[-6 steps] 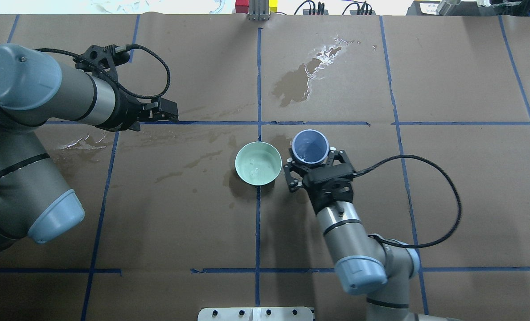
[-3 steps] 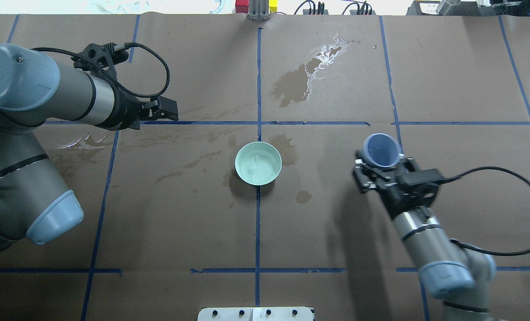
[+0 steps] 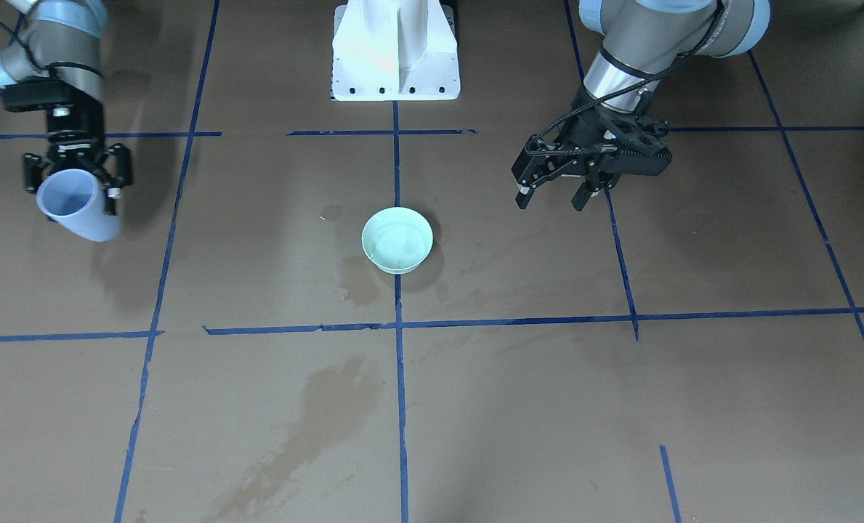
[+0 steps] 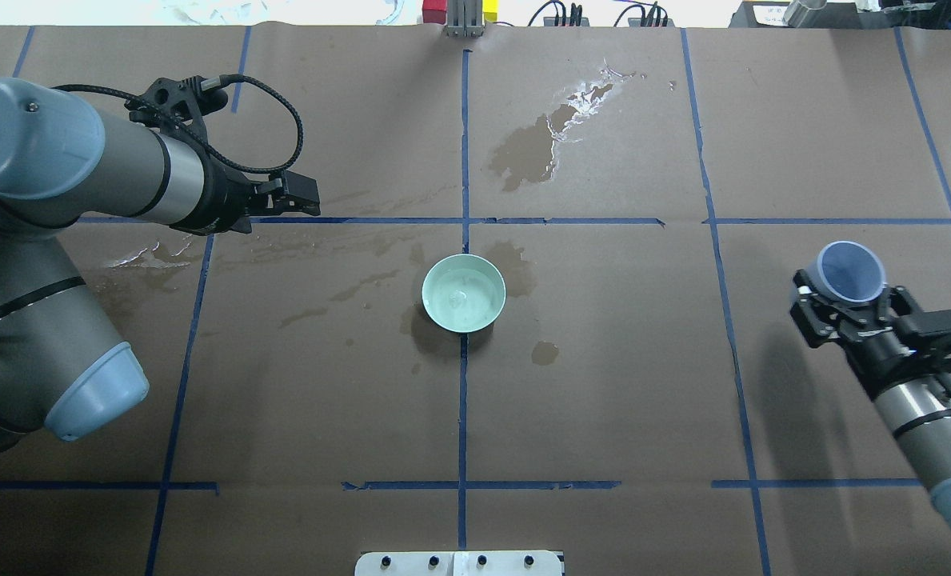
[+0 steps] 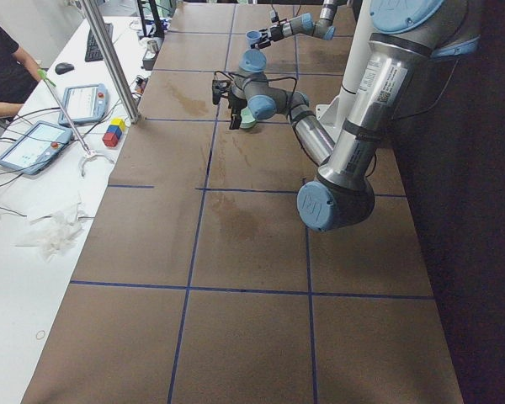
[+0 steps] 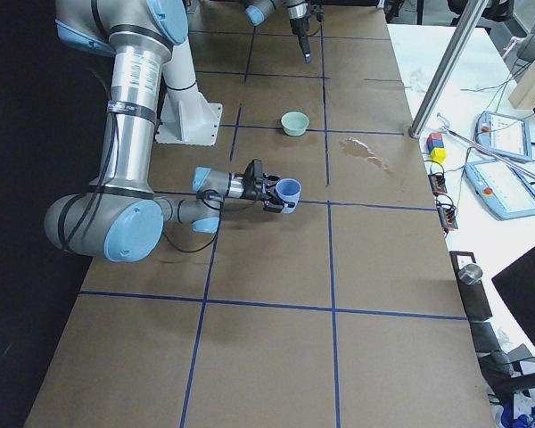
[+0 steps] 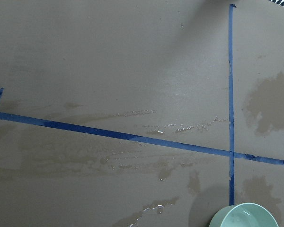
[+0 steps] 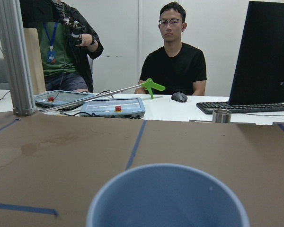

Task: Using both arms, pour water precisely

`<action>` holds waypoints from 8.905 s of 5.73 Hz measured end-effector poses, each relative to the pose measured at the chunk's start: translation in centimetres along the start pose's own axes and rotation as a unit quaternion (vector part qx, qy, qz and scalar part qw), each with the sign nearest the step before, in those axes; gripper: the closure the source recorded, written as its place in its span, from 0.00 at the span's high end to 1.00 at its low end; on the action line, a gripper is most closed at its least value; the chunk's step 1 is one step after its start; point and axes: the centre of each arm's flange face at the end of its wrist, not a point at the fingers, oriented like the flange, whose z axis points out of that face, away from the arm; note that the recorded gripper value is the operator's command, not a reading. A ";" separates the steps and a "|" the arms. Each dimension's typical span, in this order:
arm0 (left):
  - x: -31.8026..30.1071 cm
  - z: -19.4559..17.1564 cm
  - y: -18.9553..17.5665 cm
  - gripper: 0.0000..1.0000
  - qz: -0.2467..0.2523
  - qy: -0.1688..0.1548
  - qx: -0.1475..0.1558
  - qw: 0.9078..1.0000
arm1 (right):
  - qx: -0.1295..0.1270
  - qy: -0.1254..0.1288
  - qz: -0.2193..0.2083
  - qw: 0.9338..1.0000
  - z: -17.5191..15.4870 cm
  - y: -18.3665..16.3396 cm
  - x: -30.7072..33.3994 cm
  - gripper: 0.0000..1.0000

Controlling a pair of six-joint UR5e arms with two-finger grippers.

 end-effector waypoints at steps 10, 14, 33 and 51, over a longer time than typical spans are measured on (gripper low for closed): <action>0.2 -0.6 0.2 1.00 0.000 0.000 0.000 1.000 | 0.000 0.043 0.022 0.999 2.3 6.0 8.2 0.12; 0.3 -1.2 0.3 1.00 -0.002 -0.005 -0.001 1.000 | 0.004 0.038 0.030 0.999 2.6 5.9 7.3 0.37; 0.3 -2.1 1.4 1.00 -0.008 -0.025 -0.013 1.000 | -0.228 -0.093 -0.005 0.969 -6.7 1.0 14.3 1.00; 13.1 18.2 9.7 0.00 -0.038 -0.103 -0.117 0.987 | -0.516 -0.108 -0.136 0.839 -2.6 -22.5 29.8 1.00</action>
